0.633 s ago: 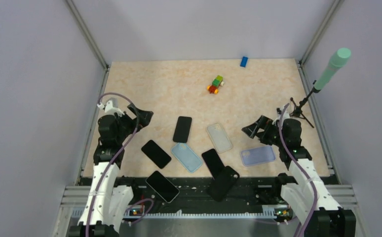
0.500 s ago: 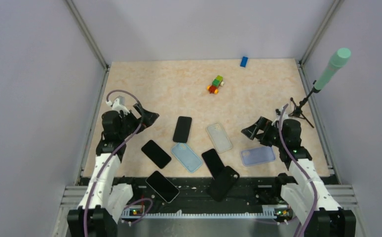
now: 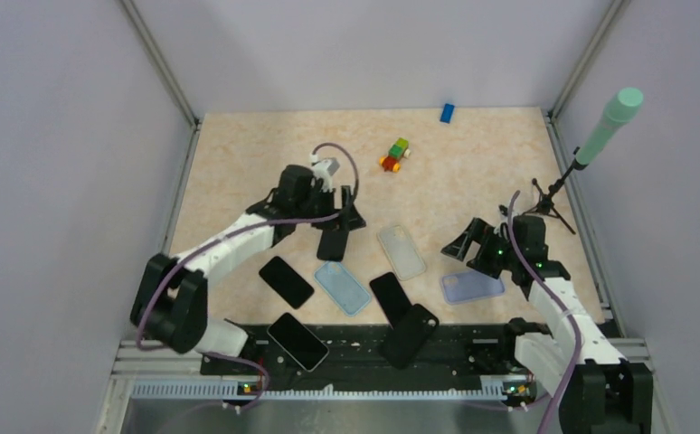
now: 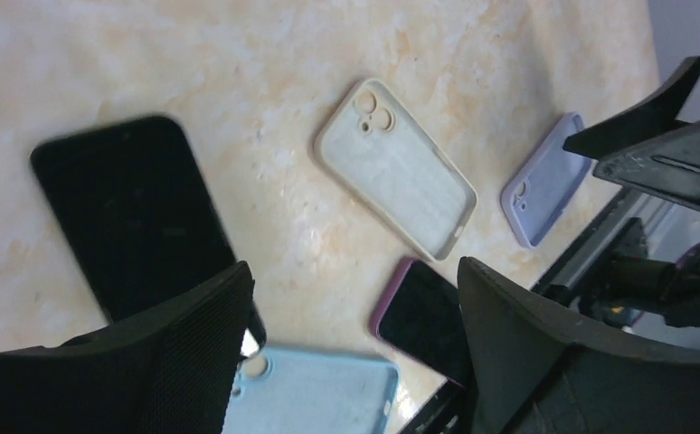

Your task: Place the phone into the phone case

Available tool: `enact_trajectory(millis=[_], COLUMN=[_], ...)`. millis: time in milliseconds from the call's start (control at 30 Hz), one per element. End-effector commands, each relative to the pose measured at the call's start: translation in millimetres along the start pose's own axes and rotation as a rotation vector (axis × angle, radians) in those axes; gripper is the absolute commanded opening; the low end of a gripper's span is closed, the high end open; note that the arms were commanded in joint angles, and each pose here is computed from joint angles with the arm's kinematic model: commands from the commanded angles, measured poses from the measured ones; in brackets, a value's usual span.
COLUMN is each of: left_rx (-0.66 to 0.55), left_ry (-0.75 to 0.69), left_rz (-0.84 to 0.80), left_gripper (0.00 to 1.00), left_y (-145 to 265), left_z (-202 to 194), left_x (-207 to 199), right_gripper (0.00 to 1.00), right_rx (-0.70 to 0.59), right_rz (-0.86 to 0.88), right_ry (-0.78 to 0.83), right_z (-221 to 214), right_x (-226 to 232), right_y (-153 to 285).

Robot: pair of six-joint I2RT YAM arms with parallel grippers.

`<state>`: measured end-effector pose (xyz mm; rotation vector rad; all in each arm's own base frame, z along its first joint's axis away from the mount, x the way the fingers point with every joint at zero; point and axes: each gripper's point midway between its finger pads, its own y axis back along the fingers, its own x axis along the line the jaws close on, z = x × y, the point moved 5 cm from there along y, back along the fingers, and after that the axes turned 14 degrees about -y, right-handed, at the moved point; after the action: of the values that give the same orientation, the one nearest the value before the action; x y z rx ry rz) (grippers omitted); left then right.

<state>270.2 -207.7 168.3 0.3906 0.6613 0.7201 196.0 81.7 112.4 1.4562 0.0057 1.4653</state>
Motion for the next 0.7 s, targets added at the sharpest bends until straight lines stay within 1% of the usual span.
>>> enact_trajectory(millis=[0, 33, 100, 133, 267, 367, 467, 500, 600, 667], left_rx=[0.114, 0.151, 0.222, 0.235, 0.372, 0.415, 0.442, 0.449, 0.462, 0.451], left_ry=[-0.231, -0.291, -0.368, -0.399, -0.437, -0.478, -0.502, -0.504, -0.492, -0.463], left_rz=[0.054, 0.061, 0.068, 0.07, 0.099, 0.106, 0.151, 0.166, 0.211, 0.233], left_gripper=[0.82, 0.79, 0.69, 0.67, 0.62, 0.54, 0.46, 0.41, 0.14, 0.0], left_y=[-49, -62, -89, -101, -141, -163, -174, -175, -175, -172], left_z=[7, 6, 4, 11, 0, -8, -16, -18, -25, -26], left_x=[-9, -13, -17, -20, -13, -12, -9, -7, -2, -2], right_gripper=[0.96, 0.95, 0.95, 0.95, 0.94, 0.94, 0.93, 0.93, 0.93, 0.93], right_rx=[-0.053, -0.064, -0.079, -0.086, -0.087, -0.087, -0.084, -0.083, -0.085, -0.086], right_rz=[0.04, 0.05, 0.052, 0.055, 0.072, 0.091, 0.099, 0.102, 0.106, 0.108], right_ry=[0.013, 0.02, 0.026, 0.029, 0.036, 0.038, 0.039, 0.041, 0.047, 0.048], right_z=[10, 10, 10, 10, 8, 6, 6, 6, 8, 8], right_x=[18, 21, 22, 24, 29, 32, 35, 36, 39, 40], right_y=[14, 17, 21, 24, 31, 35, 37, 38, 40, 40])
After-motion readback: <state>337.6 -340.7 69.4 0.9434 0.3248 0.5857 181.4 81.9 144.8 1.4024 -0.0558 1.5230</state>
